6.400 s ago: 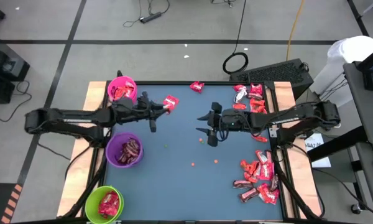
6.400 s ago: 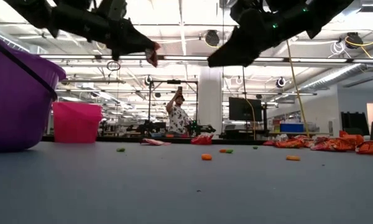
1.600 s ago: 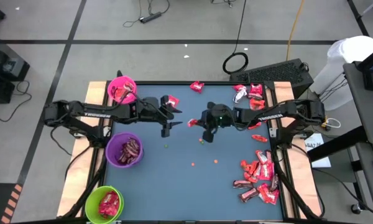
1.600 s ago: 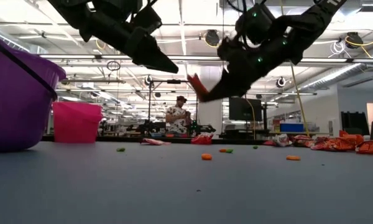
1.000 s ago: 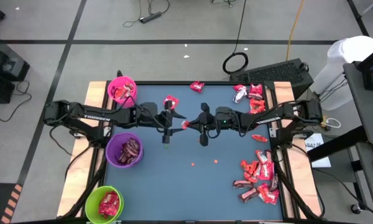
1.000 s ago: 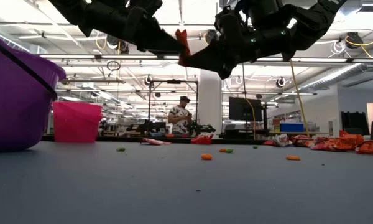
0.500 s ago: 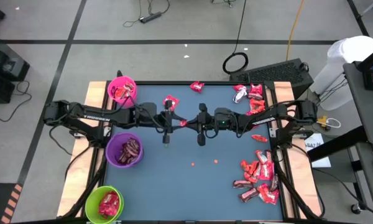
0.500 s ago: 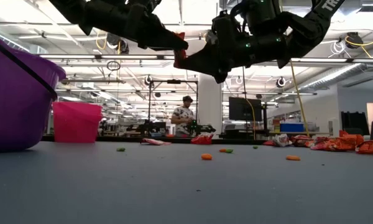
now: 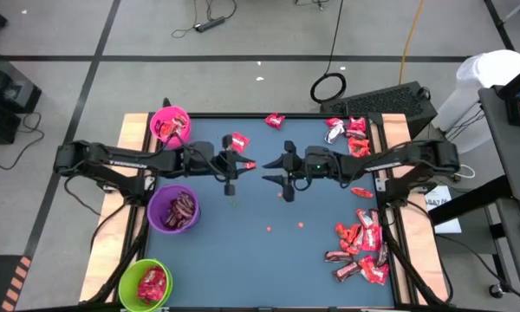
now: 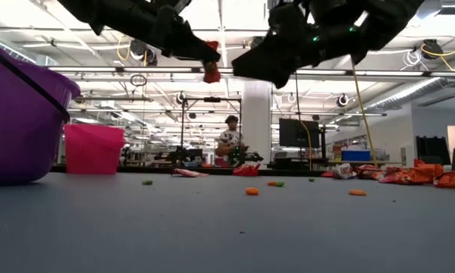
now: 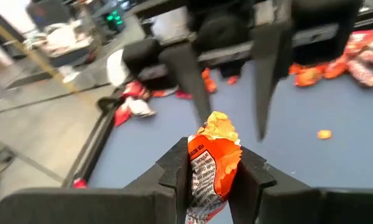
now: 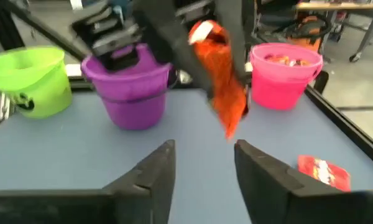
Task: Organize candy in baskets
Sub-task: Put the orange chocolate into the pink bucket
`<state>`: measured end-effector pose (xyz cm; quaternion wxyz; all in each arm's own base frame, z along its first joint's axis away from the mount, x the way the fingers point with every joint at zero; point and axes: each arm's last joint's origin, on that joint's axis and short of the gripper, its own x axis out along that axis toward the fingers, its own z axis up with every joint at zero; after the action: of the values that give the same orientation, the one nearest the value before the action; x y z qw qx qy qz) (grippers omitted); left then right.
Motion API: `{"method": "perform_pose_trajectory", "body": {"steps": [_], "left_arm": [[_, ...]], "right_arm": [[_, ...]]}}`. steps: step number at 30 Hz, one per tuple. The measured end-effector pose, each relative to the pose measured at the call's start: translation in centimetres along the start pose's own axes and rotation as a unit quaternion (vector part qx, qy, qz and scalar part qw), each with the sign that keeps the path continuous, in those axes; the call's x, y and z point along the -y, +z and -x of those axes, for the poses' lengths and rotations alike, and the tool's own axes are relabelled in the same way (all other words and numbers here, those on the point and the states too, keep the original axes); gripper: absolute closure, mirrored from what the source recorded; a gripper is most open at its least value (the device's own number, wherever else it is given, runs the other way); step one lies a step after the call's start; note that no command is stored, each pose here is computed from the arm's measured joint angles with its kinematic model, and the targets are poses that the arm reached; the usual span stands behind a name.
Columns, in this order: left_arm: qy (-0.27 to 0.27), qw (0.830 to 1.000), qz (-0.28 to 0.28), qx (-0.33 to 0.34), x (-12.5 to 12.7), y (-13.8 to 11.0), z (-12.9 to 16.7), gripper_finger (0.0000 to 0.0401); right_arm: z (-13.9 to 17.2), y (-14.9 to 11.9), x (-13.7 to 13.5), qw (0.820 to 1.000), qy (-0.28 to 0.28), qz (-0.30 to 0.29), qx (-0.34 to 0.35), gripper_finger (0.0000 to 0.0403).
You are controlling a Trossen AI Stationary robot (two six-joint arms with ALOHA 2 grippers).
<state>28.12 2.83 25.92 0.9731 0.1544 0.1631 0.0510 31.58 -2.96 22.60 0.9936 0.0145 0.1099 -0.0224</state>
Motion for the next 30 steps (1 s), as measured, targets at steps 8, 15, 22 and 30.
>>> {"method": "perform_pose_trajectory", "body": {"steps": [8,15,22,30], "left_arm": [[0.104,0.992,0.028,-0.061,-1.8,0.2,3.4,0.0315],[0.217,0.965,0.072,-0.132,-4.4,-0.9,6.4,0.0315],[0.328,0.909,0.126,-0.226,-7.5,-3.5,8.6,0.0315],[0.403,0.837,0.203,-0.310,-10.5,-6.6,11.0,0.0315]], "right_arm": [[2.5,0.8,0.1,0.997,-0.035,0.020,-0.061,0.0220],[2.6,-0.2,0.2,0.992,-0.056,0.014,-0.109,0.0220],[2.4,-0.7,0.2,0.991,-0.055,0.012,-0.122,0.0220],[2.5,-0.9,0.2,0.989,-0.054,0.012,-0.134,0.0220]]}}
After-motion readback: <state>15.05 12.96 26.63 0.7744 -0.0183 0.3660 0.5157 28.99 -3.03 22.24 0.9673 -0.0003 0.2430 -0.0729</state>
